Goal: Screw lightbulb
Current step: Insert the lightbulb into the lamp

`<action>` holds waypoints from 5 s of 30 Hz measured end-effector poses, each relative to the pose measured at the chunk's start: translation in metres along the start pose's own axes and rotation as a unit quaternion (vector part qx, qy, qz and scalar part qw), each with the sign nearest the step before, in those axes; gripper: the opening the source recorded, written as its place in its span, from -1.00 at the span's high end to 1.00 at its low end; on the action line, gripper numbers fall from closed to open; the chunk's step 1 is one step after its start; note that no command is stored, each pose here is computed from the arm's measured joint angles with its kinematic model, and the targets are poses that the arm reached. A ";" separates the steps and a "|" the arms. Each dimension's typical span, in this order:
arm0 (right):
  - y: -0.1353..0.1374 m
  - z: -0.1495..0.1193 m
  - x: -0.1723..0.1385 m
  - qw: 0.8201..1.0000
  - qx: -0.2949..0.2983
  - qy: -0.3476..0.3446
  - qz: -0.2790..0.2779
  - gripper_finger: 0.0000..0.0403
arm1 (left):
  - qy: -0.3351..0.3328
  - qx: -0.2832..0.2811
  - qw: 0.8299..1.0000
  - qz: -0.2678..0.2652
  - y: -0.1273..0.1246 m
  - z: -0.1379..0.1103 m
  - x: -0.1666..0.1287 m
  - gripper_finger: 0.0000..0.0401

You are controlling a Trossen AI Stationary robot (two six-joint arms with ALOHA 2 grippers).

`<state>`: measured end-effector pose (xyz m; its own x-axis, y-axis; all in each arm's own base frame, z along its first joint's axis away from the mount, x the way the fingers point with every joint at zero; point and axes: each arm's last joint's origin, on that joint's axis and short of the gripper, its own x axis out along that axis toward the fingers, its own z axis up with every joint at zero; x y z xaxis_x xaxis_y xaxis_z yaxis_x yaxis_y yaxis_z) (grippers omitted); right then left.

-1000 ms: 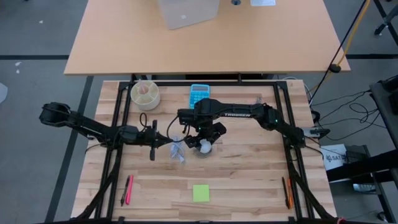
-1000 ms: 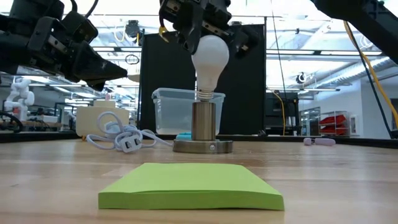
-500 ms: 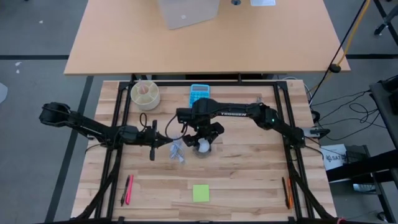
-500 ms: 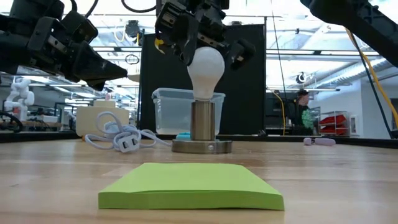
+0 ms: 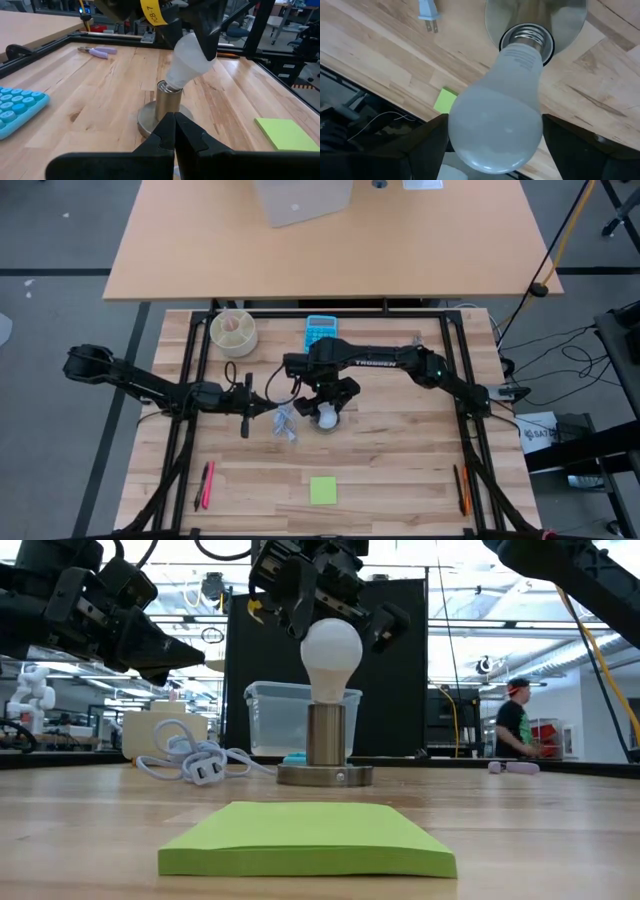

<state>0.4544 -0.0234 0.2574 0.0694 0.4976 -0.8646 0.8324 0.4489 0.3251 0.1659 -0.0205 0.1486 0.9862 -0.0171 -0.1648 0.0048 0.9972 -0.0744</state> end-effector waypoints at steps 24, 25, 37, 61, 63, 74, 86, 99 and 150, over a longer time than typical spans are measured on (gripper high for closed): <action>0.001 0.001 -0.001 1.000 -0.014 -0.007 0.006 -0.53 | 0.000 0.001 1.000 0.000 0.000 0.000 0.000 1.00; 0.001 0.002 -0.001 1.000 -0.014 -0.008 0.006 -0.53 | 0.000 0.002 1.000 0.000 0.000 0.000 0.000 1.00; 0.000 0.003 -0.001 0.999 0.005 -0.032 -0.011 -0.53 | 0.000 0.003 1.000 0.000 0.000 0.000 0.000 1.00; 0.005 -0.011 -0.004 0.990 0.000 -0.126 -0.068 -0.70 | 0.007 0.003 1.000 0.001 0.000 -0.001 0.000 1.00; 0.006 -0.012 -0.003 0.988 -0.002 -0.133 -0.074 -0.71 | 0.007 0.003 1.000 0.000 0.000 -0.001 0.000 1.00; 0.012 -0.024 -0.009 0.980 -0.014 -0.184 -0.077 -0.72 | 0.008 0.003 1.000 0.001 0.000 -0.001 0.000 1.00; 0.010 -0.069 -0.062 0.945 -0.045 -0.315 -0.078 -0.72 | 0.010 0.003 1.000 0.001 0.000 -0.002 0.000 1.00; 0.014 -0.207 -0.087 0.749 -0.123 -0.629 -0.168 -0.39 | 0.009 0.011 1.000 0.001 0.000 -0.002 0.000 1.00; -0.043 -0.187 0.175 0.595 -0.246 -0.731 -0.228 1.00 | 0.009 0.098 0.992 0.075 0.023 0.037 0.059 0.52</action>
<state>0.3277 0.1830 0.1636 0.6006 -0.7746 -0.1983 0.7116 0.6309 -0.3092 0.2301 0.0042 0.1739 0.9752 0.1331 -0.1769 -0.1081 0.9837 0.1440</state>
